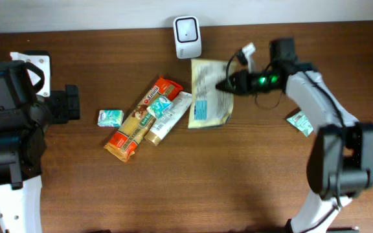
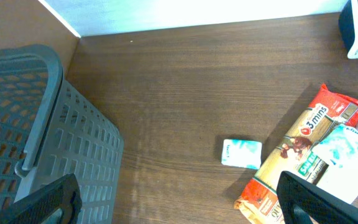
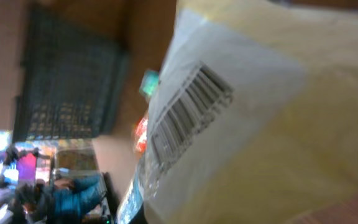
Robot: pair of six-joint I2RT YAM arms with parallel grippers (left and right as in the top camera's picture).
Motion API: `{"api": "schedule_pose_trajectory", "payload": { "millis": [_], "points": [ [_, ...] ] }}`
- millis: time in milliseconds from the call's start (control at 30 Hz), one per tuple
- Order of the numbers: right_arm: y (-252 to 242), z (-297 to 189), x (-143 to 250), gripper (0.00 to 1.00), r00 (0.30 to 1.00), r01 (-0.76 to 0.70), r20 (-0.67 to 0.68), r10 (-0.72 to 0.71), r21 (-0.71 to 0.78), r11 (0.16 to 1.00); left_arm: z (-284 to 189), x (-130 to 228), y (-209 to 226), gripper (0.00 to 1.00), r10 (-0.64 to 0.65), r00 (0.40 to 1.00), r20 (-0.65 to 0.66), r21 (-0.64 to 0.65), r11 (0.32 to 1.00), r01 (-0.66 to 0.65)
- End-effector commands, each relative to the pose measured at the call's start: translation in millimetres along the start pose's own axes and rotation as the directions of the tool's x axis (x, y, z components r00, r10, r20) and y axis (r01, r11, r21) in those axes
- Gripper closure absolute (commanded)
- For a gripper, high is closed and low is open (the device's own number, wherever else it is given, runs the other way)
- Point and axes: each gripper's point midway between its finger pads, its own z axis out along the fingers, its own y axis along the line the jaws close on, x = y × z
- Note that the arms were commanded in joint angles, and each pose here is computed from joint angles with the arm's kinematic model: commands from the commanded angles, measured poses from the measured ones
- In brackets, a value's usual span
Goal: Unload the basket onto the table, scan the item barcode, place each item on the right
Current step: 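Grasp the beige snack bag from the pile with the right gripper, then hold the beige bag's barcode under the white scanner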
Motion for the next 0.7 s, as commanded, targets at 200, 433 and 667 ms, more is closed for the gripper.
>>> {"api": "schedule_pose_trajectory", "payload": {
  "millis": [200,433,667],
  "points": [
    [112,-32,0,0.96,0.849,0.527,-0.115,-0.516,0.113,0.842,-2,-1,2,0.01,-0.020,1.000,0.006,-0.005,1.000,0.020],
    [122,-19,5,0.96,0.786,0.616,-0.154,-0.599,0.117,0.779,-2,-1,2,0.01,-0.020,1.000,0.007,-0.005,1.000,0.020],
    [84,-30,-33,0.96,0.729,0.675,-0.217,-0.649,0.382,0.631,-2,-1,2,0.01,-0.020,1.000,0.007,-0.005,1.000,0.020]
  ]
}}
